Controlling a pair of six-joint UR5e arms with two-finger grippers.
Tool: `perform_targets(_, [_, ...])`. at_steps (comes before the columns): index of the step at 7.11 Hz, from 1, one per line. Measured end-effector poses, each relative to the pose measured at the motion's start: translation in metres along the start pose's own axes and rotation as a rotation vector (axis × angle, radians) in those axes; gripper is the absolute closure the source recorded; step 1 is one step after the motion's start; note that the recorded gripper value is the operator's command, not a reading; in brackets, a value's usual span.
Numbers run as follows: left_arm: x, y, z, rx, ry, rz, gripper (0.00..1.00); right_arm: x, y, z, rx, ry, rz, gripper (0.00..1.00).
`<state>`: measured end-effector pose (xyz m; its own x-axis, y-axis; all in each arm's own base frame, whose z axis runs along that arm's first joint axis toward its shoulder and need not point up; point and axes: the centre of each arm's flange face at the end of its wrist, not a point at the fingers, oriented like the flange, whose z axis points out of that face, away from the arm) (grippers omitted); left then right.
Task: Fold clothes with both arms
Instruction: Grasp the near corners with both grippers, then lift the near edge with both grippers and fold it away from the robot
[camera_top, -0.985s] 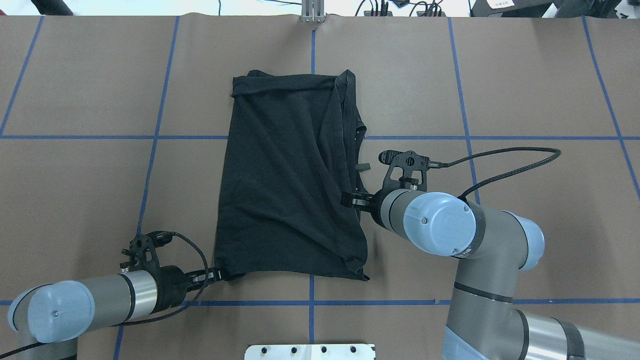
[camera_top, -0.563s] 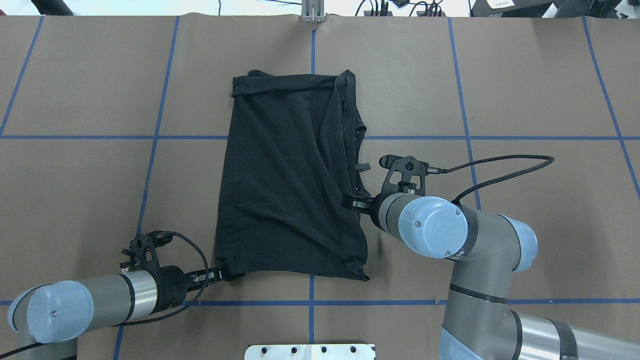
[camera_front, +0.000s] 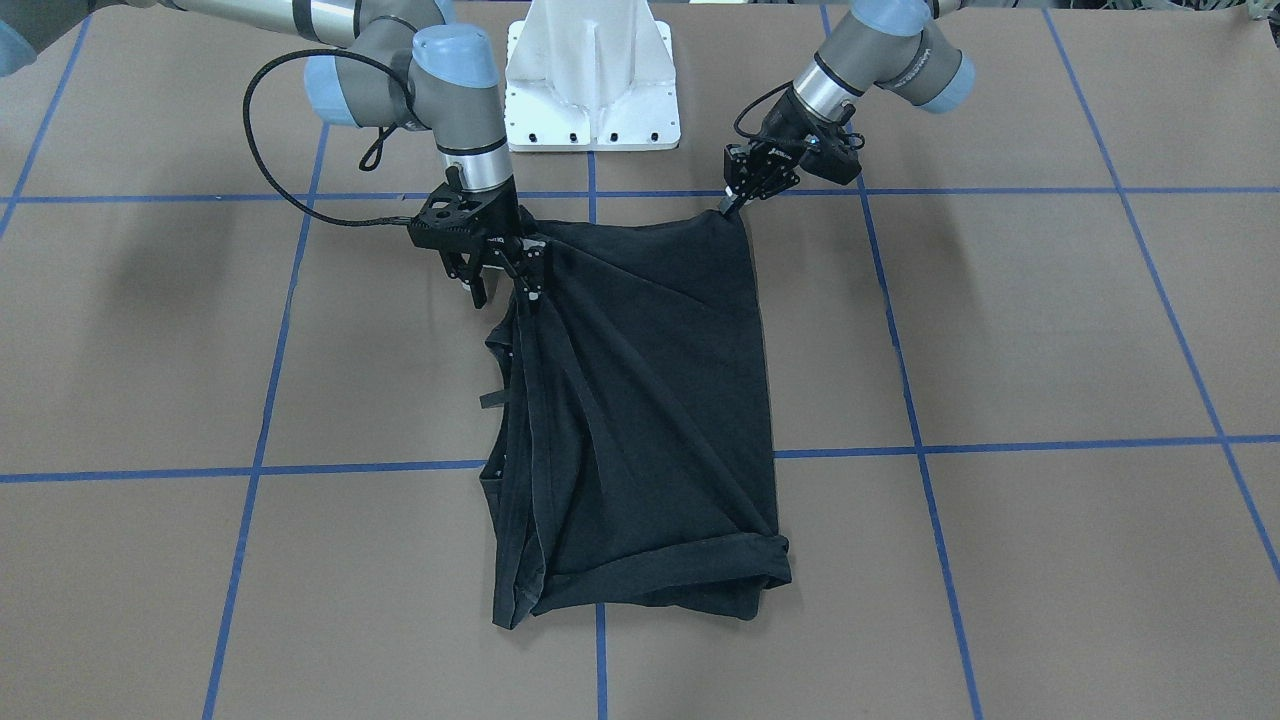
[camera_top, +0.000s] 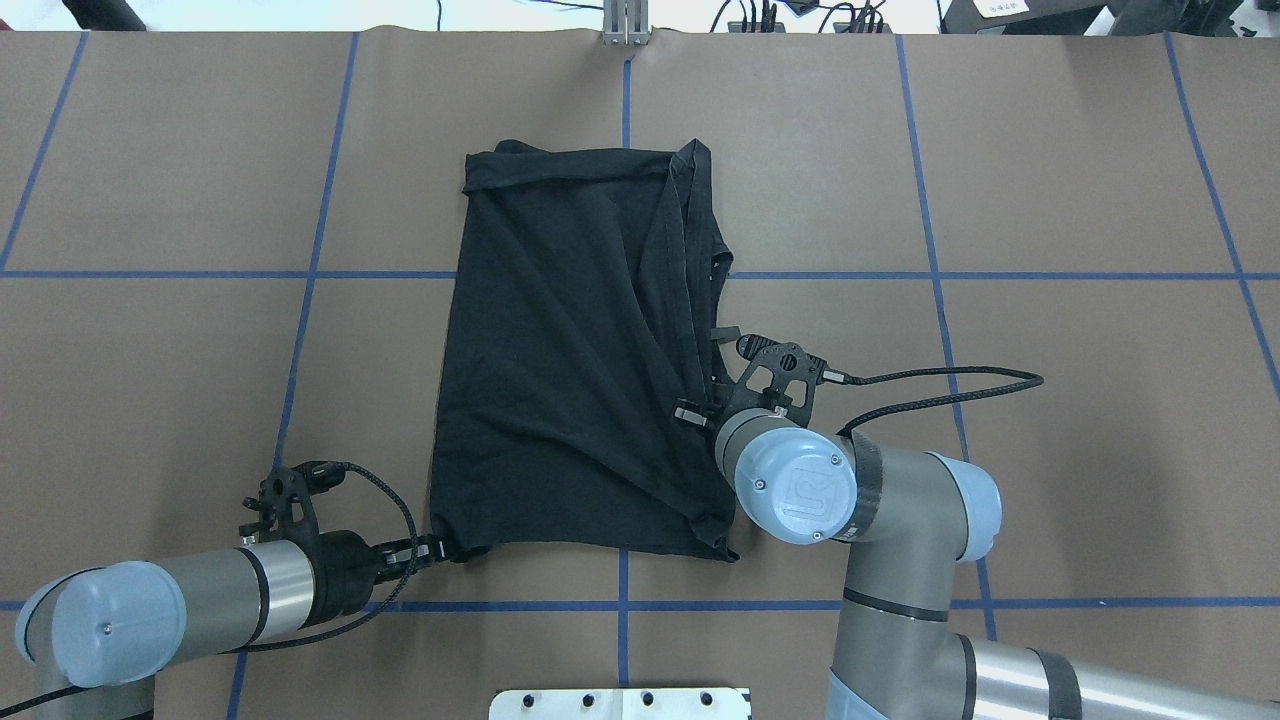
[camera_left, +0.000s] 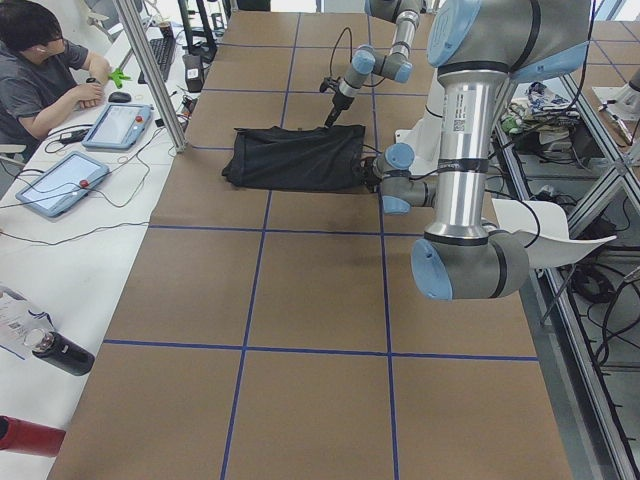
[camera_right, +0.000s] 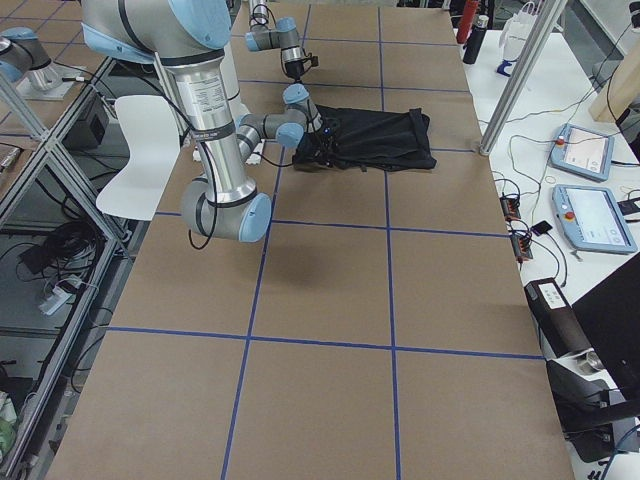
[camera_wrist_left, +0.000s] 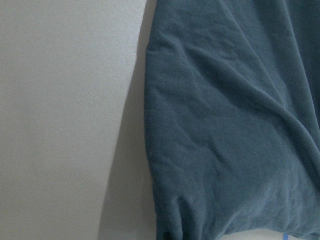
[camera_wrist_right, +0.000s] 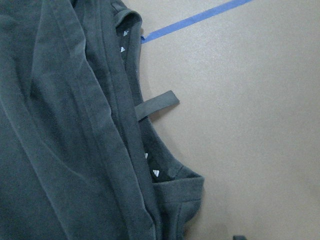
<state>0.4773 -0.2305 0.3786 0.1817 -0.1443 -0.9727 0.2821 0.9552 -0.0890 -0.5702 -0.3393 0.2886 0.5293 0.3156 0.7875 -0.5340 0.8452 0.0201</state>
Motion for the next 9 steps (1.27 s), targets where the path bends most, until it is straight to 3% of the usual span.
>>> perform_targets(2, [0.0,0.0,0.0,0.001,0.0,0.0,1.0,-0.002,0.007,0.002,0.005,0.011,0.028,0.34])
perform_targets(3, [-0.001,0.0,0.0,0.001,-0.001,-0.001,1.0,-0.002,0.012,0.003,0.01,0.012,0.033,0.41])
perform_targets(5, [-0.001,0.0,0.0,0.002,-0.001,-0.001,1.0,-0.007,0.017,0.0,0.012,0.013,0.036,1.0])
perform_targets(9, [0.0,0.0,0.0,0.001,0.0,0.0,1.0,-0.015,0.022,-0.006,0.007,0.005,0.033,1.0])
